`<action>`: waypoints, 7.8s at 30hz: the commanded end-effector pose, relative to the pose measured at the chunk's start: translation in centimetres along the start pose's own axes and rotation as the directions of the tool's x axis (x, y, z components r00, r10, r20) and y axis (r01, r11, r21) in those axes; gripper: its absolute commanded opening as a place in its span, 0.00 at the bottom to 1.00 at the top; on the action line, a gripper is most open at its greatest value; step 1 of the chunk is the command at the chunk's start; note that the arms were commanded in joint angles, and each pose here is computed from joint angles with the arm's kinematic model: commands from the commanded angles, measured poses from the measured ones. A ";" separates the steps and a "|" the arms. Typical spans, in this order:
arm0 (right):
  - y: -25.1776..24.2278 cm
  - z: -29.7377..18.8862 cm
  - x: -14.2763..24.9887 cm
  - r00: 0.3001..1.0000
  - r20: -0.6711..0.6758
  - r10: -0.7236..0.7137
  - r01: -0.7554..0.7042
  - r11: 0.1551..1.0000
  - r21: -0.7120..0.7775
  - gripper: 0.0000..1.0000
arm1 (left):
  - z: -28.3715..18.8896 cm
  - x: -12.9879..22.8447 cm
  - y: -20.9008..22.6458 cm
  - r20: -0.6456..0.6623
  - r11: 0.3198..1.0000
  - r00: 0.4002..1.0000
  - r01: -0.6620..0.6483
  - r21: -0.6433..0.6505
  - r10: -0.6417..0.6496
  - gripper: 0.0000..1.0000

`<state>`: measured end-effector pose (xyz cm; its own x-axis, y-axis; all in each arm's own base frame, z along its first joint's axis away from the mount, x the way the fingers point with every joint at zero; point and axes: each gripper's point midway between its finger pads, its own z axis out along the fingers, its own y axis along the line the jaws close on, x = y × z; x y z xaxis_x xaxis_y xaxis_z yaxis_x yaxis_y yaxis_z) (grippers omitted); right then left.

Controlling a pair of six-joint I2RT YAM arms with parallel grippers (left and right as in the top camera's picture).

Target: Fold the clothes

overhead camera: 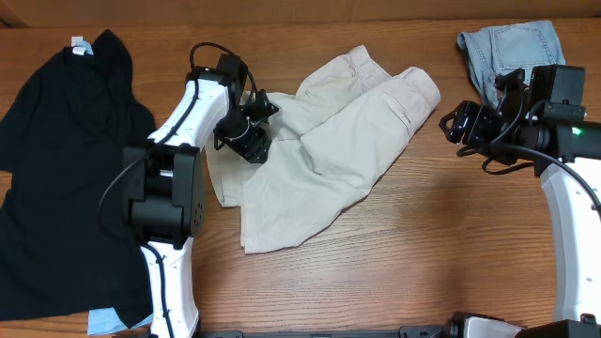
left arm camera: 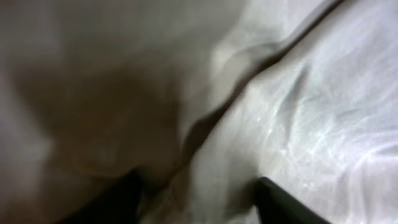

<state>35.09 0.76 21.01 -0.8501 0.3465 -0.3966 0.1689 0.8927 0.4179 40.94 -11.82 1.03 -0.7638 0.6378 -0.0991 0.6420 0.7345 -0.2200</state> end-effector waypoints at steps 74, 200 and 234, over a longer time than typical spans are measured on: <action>7.4 17.8 -7.6 0.976 0.138 -0.166 0.149 0.981 0.125 0.70 | -6.7 11.9 -26.0 0.093 0.960 0.955 0.280 0.012 -0.280 0.04; -0.4 20.3 -4.8 0.958 -0.066 -0.278 0.282 0.888 0.363 0.87 | -10.8 5.6 -14.5 0.488 0.852 0.813 0.471 -0.228 -0.318 0.04; 0.9 0.6 -0.2 0.988 -0.139 0.064 -0.013 0.939 0.344 0.04 | -19.8 2.4 -11.4 0.622 0.835 0.752 0.474 -0.280 -0.218 0.04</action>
<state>38.06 1.42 20.19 -0.9045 0.2960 -0.3070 0.2816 0.9552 0.0914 33.43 -14.68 22.02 -0.7588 0.1464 -0.6347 0.1800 0.9836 0.0117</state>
